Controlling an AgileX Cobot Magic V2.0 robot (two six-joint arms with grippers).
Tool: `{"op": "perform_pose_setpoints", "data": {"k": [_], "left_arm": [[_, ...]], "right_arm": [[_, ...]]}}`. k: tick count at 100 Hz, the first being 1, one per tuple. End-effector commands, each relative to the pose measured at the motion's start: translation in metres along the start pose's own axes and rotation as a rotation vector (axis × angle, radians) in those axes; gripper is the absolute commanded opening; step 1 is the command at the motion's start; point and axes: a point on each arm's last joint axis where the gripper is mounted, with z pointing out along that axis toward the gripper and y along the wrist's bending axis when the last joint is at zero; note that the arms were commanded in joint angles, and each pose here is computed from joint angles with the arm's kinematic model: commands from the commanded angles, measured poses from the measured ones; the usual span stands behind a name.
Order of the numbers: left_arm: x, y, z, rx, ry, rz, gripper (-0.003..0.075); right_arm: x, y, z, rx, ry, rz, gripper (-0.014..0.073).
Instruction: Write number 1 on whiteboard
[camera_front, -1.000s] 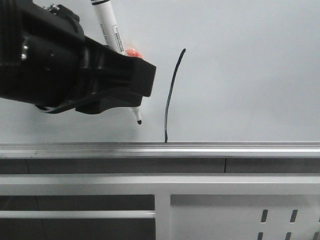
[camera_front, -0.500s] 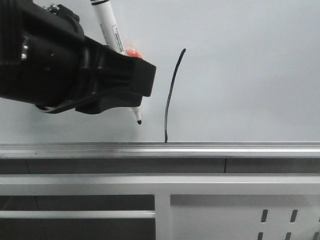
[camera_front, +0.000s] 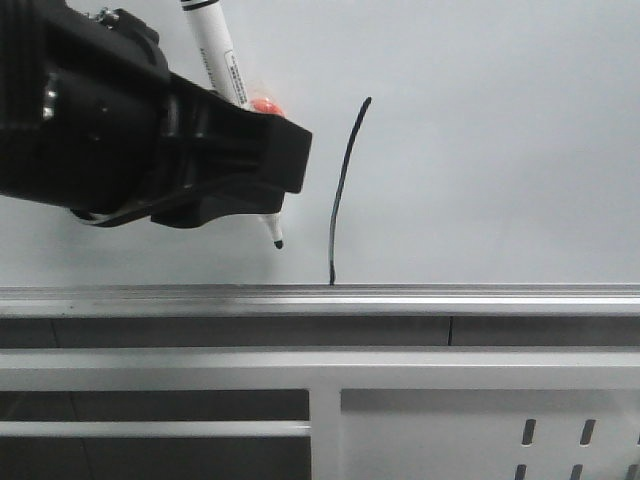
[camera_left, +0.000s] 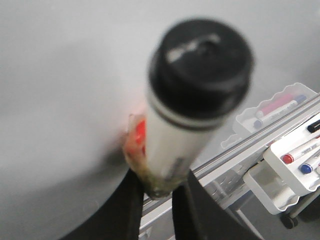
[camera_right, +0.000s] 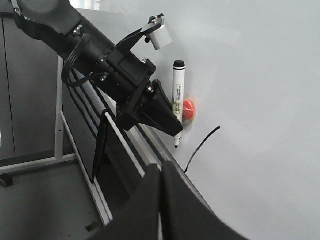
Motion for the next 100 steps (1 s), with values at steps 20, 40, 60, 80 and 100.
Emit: {"op": "perform_pose_setpoints", "data": {"k": [20,40,60,80,100], "left_arm": [[-0.0264,0.0068,-0.0071,-0.066,-0.15,-0.037,0.0176],[-0.0264,0.0068,-0.0071,-0.066,-0.15,-0.037,0.0182],[-0.0265,0.0067,-0.0071,-0.065,-0.151,-0.033,0.0282],[-0.0264,0.0065,-0.007,-0.064,-0.149,-0.033,0.0439],[-0.0257,0.0036,-0.0081,-0.048,-0.143,-0.03,0.045]], "right_arm": [[-0.0111,-0.0062,-0.0015,0.05,-0.062,0.022,-0.0069],[-0.0112,-0.0061,-0.0015,0.05,-0.063,0.024,-0.0069],[-0.0113,-0.0061,-0.0015,0.049,-0.064,0.025,-0.0069],[-0.0114,-0.0061,-0.0015,0.049,-0.064,0.026,-0.0069],[-0.0114,-0.0061,-0.0015,0.049,-0.064,0.026,-0.0069]]}}
